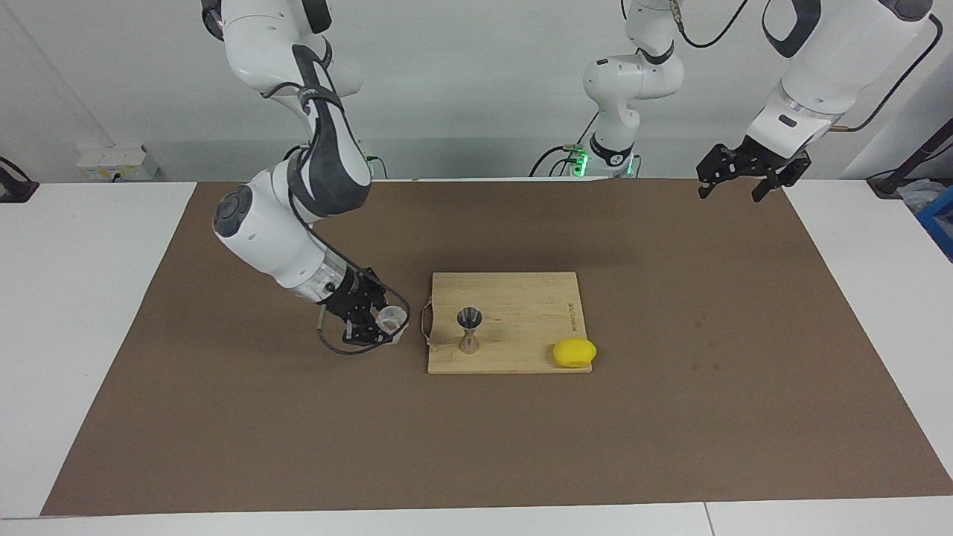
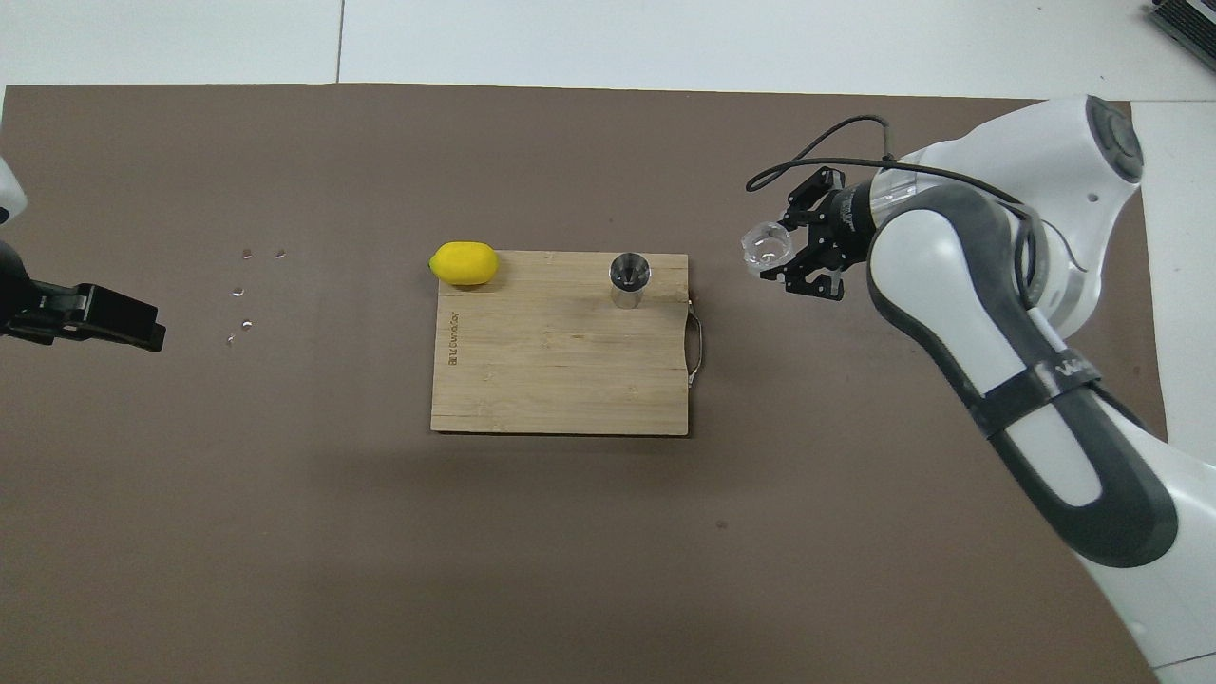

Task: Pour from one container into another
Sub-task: 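Lift the glass cup with the right gripper over the dark cup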

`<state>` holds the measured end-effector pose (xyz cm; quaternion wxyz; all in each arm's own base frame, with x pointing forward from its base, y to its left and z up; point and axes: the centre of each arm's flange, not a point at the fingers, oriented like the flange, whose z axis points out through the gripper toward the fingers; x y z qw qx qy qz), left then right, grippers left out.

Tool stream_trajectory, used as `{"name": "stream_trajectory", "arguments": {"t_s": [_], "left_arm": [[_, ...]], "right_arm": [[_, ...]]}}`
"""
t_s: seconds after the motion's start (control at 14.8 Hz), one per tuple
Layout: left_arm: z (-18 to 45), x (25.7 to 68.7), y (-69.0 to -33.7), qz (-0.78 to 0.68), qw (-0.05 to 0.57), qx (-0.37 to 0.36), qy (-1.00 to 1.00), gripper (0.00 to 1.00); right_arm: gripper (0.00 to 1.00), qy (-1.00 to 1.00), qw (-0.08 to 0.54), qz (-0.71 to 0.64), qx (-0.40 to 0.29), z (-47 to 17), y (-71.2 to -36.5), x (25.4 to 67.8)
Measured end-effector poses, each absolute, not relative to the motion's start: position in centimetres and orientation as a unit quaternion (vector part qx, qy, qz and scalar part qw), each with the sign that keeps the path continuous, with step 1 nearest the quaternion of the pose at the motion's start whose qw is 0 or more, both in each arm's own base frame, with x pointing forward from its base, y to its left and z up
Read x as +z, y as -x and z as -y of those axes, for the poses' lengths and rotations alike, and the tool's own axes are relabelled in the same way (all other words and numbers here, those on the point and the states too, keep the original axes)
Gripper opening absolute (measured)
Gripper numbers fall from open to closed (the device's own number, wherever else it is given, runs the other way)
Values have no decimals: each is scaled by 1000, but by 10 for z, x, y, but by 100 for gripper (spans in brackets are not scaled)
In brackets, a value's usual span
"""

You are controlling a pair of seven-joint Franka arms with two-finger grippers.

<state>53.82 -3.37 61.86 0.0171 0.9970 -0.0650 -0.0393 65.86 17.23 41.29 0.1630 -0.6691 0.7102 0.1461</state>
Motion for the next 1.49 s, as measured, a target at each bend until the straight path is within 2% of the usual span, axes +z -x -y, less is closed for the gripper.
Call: {"name": "stream_trajectory", "arguments": {"t_s": [0.61,1.49], "left_arm": [[34,619,-538,65,17,-39,-997,100],[34,619,-538,66,17,-39,-997,100]], "right_arm": [[50,728,127,-668,85,-252,-648,420],[50,774,80,-628,19,-283,-652,426]]}}
